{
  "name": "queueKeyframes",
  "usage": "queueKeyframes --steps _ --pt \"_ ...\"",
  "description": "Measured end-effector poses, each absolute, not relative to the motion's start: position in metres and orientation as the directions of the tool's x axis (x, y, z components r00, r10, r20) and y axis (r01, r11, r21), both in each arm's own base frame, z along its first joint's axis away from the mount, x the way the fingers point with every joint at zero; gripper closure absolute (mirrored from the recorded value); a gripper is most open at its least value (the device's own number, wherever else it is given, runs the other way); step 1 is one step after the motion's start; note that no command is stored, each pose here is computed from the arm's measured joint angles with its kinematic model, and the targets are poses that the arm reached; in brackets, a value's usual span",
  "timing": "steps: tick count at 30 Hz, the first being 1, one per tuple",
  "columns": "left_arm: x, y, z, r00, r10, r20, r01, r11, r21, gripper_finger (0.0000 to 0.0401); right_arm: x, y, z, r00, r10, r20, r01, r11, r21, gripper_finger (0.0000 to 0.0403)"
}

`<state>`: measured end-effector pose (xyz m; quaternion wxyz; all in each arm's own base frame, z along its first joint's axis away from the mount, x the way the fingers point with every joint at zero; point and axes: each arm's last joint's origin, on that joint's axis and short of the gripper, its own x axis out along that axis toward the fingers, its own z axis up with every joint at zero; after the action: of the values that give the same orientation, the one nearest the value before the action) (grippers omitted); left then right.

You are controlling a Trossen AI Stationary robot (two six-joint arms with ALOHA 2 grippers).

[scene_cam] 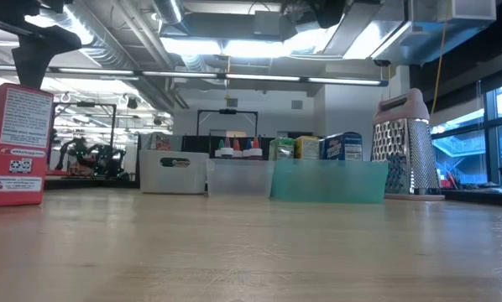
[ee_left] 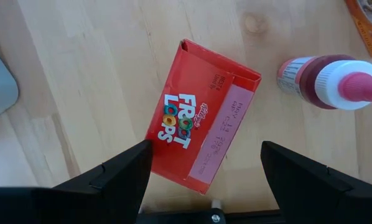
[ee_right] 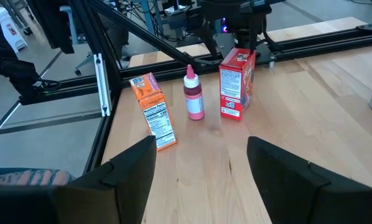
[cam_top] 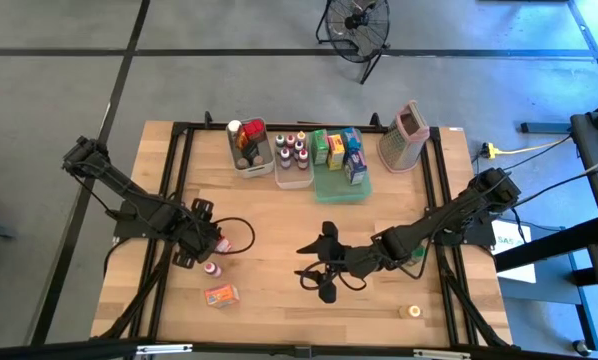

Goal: Pick & Place Kitchen Items
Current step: Put the red cereal box into the green bin

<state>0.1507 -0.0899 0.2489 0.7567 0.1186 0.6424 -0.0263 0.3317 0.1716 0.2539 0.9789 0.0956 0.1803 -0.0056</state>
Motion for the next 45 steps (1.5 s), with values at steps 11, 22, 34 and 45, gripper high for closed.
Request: queueKeyframes --steps 11,22,34,45 --pt "0.151 -0.091 0.255 0.176 0.102 -0.979 0.186 0.973 0.135 0.0107 0.332 0.172 0.254 0.934 0.023 -0.356 0.046 0.982 0.184 0.0149" --pt "0.153 -0.091 0.271 0.208 0.108 -0.972 0.187 0.971 0.148 0.0108 0.331 0.171 0.253 0.932 0.022 -0.36 0.047 0.982 0.181 0.0149" --pt "0.156 -0.086 0.271 0.2 0.107 -0.974 0.198 0.969 0.148 0.0108 0.331 0.172 0.253 0.933 0.023 -0.36 0.046 0.982 0.182 0.0149" --pt "0.157 -0.086 0.271 0.201 0.097 -0.975 0.194 0.971 0.136 0.0107 0.331 0.172 0.253 0.933 0.024 -0.36 0.051 0.979 0.197 0.0149"
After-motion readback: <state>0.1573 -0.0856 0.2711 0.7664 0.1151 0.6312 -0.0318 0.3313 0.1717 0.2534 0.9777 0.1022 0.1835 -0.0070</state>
